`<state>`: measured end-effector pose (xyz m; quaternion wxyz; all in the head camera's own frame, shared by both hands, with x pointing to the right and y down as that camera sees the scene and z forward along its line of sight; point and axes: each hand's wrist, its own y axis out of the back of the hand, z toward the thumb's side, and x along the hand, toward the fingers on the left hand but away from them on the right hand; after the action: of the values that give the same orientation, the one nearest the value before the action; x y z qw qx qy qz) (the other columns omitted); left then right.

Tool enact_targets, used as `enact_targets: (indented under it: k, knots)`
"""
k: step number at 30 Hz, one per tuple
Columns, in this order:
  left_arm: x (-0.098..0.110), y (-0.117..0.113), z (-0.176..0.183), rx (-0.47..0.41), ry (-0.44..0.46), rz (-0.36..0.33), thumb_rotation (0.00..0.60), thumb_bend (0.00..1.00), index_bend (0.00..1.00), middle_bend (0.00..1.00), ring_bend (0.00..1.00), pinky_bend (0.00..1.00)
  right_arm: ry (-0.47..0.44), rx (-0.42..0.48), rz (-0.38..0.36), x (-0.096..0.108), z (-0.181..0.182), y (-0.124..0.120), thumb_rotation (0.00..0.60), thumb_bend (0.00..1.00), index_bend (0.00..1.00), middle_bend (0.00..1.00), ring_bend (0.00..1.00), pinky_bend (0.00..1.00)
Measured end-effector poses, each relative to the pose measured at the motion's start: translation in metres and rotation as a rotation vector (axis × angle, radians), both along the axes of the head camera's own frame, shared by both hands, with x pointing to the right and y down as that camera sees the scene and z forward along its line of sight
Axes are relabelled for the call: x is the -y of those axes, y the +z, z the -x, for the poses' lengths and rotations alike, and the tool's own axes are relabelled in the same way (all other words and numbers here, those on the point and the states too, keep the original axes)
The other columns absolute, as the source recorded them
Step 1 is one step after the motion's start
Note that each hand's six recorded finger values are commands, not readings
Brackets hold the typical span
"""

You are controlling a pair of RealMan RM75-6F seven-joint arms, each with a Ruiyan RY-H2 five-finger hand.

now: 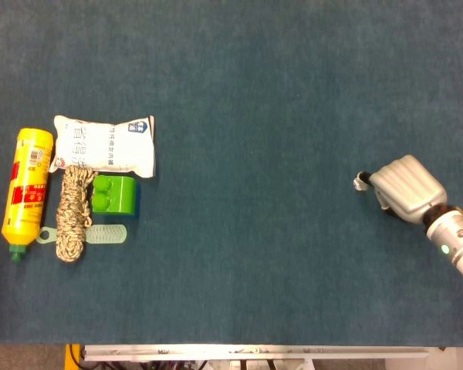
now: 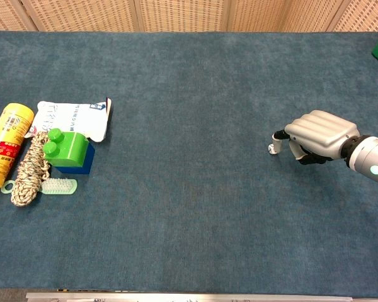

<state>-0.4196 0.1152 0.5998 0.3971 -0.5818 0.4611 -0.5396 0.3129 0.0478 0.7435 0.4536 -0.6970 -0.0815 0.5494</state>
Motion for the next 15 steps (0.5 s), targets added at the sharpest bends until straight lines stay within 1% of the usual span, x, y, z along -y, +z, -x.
enact_targets:
  k: [9, 13, 15]
  knots:
    - [0.000, 0.000, 0.000, 0.000, 0.000, 0.000, 0.600, 0.06, 0.34, 0.19, 0.12, 0.33, -0.011, 0.019, -0.011, 0.000, 0.006, -0.005, 0.600, 1.00, 0.41, 1.00, 1.00, 1.00]
    - [0.000, 0.000, 0.000, 0.000, 0.001, 0.001, 0.600, 0.06, 0.34, 0.19, 0.12, 0.33, -0.013, 0.024, -0.030, -0.001, 0.003, -0.011, 0.600, 1.00, 0.41, 1.00, 1.00, 1.00]
    - [0.000, 0.000, 0.000, 0.000, 0.001, -0.001, 0.600, 0.06, 0.34, 0.19, 0.12, 0.33, -0.011, 0.028, -0.049, -0.001, 0.001, -0.015, 0.600, 1.00, 0.40, 0.96, 0.99, 1.00]
